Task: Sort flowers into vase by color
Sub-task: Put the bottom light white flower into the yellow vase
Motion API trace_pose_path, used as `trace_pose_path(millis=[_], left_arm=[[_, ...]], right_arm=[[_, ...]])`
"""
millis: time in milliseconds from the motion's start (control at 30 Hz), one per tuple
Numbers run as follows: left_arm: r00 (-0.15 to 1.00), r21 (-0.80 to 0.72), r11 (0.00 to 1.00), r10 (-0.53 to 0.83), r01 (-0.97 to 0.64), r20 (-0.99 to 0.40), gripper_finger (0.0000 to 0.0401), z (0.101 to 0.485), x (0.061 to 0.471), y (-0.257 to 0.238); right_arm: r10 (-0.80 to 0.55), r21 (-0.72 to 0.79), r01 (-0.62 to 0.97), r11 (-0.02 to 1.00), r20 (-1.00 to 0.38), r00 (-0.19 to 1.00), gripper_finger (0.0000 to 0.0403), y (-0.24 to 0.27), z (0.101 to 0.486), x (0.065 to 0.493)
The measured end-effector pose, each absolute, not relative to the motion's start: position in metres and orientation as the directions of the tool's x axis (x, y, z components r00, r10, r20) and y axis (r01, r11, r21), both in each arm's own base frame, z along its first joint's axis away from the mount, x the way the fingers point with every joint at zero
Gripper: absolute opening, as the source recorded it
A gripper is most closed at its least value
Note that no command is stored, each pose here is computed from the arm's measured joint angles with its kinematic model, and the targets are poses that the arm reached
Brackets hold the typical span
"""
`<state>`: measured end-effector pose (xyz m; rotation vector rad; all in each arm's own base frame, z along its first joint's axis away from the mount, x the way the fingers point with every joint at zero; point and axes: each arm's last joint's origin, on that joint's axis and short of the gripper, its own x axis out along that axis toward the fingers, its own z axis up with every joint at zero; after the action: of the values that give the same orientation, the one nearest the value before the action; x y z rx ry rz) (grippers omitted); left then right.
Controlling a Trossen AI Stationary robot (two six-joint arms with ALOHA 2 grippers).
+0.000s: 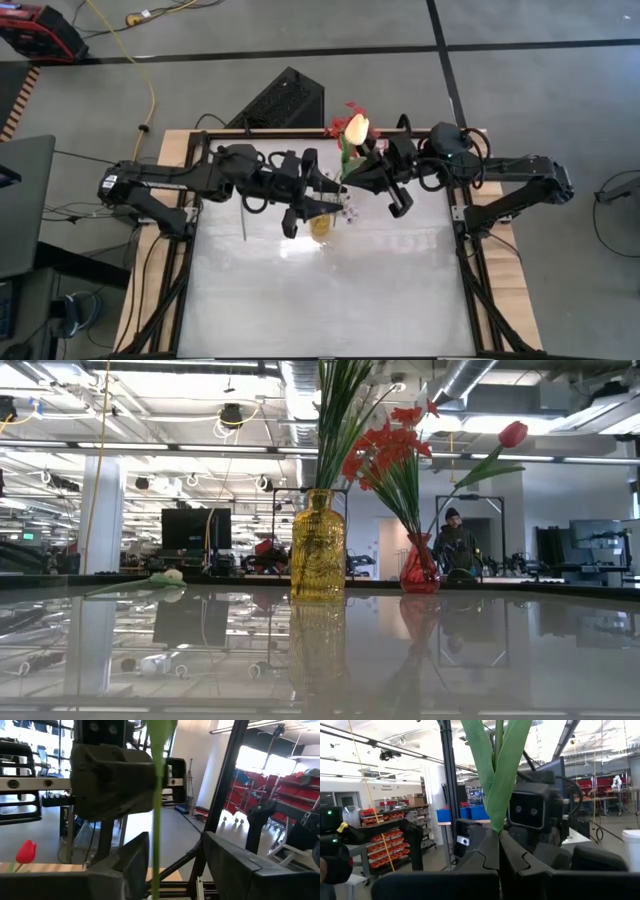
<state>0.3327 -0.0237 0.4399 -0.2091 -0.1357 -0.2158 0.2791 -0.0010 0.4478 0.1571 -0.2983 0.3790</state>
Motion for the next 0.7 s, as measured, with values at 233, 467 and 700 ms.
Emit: trace_pose_path(millis=[233, 467, 700], left_arm=[[0.972, -0.193, 0.958, -0.186, 0.212, 0.147, 0.0075, 0.439, 0.333, -0.015], [0.973, -0.139, 0.97, -0.177, 0.198, 0.149, 0.0005, 0.439, 0.333, -0.012], [0.96, -0.112, 0.972, -0.18, 0.207, 0.215, 0.0001, 0.459, 0.311, -0.004]], right_arm=[[0.34, 0.098, -0.386, 0.917, 0.309, 0.888, 0.0044, -0.001, 0.447, 0.279], [0.341, 0.094, -0.384, 0.918, 0.307, 0.889, 0.0069, -0.001, 0.447, 0.279], [0.358, 0.076, -0.403, 0.912, 0.33, 0.873, 0.0119, -0.002, 0.458, 0.263]])
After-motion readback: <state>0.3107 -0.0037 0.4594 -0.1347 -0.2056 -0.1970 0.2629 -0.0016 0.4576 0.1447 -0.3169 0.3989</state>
